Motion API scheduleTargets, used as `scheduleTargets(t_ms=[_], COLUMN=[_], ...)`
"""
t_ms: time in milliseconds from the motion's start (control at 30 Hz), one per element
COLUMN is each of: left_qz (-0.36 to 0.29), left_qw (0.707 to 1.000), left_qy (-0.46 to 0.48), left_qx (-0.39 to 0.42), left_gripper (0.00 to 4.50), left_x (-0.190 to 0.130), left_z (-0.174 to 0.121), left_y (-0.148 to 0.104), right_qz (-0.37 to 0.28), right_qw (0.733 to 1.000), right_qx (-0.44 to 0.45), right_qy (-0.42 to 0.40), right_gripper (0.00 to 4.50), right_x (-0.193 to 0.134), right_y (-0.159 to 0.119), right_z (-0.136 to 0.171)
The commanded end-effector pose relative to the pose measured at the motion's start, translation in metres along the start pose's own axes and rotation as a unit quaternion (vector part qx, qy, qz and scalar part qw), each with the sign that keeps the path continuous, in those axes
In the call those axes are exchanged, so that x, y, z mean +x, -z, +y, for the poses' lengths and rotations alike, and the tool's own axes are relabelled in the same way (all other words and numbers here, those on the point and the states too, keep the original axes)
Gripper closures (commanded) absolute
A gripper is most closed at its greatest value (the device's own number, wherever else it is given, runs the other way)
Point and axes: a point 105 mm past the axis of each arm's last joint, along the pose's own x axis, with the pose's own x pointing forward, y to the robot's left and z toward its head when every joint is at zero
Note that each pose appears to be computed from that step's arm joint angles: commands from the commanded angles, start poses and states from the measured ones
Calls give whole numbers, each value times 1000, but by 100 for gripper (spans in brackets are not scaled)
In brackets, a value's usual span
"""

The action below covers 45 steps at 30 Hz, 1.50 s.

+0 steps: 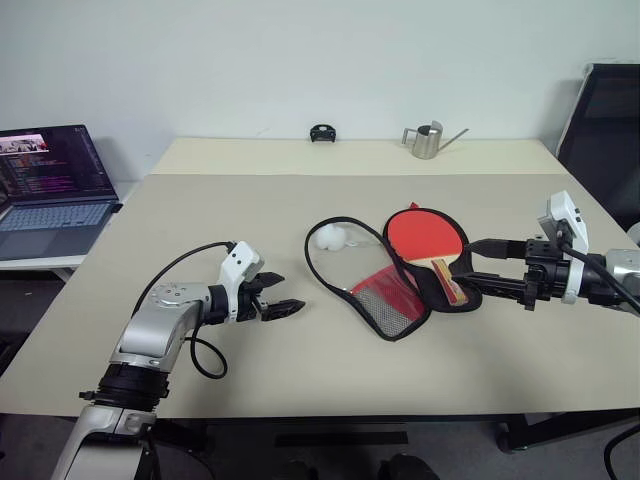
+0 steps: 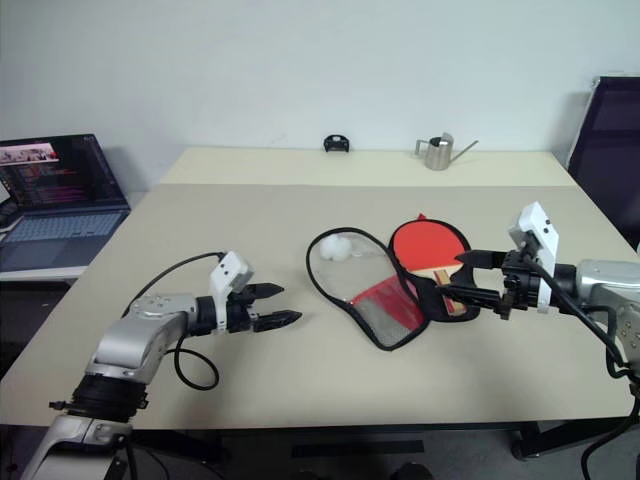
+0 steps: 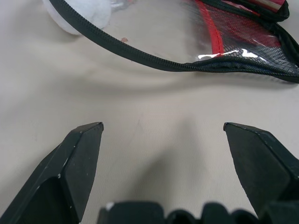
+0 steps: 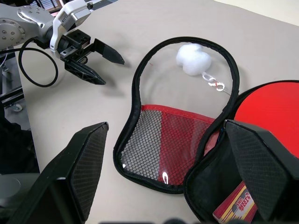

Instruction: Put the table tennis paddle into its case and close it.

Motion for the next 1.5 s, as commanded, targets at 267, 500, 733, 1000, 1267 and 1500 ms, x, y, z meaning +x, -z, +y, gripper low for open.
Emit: scheduleTargets(t_ms=[267, 500, 733, 1000, 1267, 1500], left_qz=[-19, -19, -19, -19, -19, -139], left_qw=[1000, 1000, 1000, 1000, 1000, 985], left_qy=[-5, -5, -5, -5, -5, -3], left_qx=[20, 20, 20, 20, 20, 99], left_gripper=[0, 0, 0, 0, 0, 0], left_x=[-2, -2, -2, -2, -2, 94], left_z=[2, 2, 2, 2, 2, -7], left_y=[-14, -14, -14, -14, -14, -78], right_qz=[-15, -15, -15, -15, -15, -63], right_qw=[999, 999, 999, 999, 999, 996], right_qx=[-30, -30, -30, -30, -30, -46], right_qy=[5, 5, 5, 5, 5, 37], right_gripper=[16, 16, 16, 16, 16, 16], right_x=[-7, -7, -7, -7, -7, -12], right_y=[-15, -15, -15, -15, -15, -8], right_z=[2, 2, 2, 2, 2, -7])
